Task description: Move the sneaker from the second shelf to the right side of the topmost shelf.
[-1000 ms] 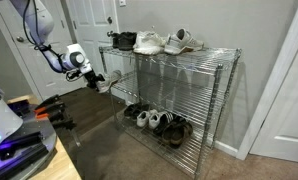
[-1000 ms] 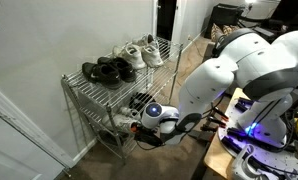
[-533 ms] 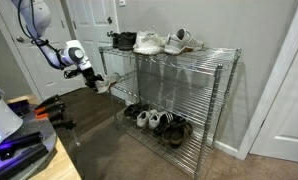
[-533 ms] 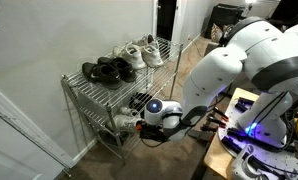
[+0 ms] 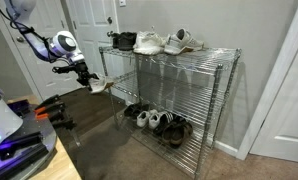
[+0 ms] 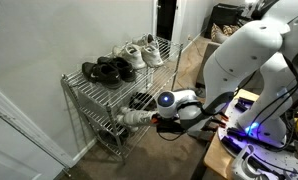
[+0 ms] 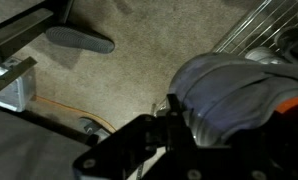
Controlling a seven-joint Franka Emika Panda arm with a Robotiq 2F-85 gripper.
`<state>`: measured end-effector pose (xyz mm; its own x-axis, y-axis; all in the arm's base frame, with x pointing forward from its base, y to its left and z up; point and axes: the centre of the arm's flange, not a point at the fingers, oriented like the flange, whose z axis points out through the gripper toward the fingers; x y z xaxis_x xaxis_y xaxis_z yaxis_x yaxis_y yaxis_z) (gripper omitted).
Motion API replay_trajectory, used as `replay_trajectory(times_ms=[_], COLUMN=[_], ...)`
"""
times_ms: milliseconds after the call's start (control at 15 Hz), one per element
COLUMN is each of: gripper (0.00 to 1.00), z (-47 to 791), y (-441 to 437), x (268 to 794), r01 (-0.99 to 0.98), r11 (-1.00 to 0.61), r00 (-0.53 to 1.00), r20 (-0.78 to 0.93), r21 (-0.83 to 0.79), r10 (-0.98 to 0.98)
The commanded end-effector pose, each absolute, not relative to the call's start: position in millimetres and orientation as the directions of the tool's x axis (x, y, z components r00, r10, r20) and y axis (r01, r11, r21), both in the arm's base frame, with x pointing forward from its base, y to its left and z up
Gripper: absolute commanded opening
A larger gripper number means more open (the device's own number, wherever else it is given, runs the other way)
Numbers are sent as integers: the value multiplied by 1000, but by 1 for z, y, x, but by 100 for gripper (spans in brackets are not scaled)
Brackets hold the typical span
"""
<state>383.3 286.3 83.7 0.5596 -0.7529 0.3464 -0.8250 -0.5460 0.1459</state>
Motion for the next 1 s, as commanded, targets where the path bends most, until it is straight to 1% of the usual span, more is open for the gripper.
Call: replay_trajectory(times_ms=[0, 467, 733, 933], gripper=[6, 6, 6, 6], z=[133, 204, 262, 296], y=[269, 276, 287, 291], x=[352, 312, 297, 295], r01=[-800, -704, -673, -699], r11=[-551, -556, -544, -516], r00=[599, 709, 734, 712], r20=[352, 382, 363, 409], r21=[237, 442, 501, 495], r10=[-719, -593, -573, -571])
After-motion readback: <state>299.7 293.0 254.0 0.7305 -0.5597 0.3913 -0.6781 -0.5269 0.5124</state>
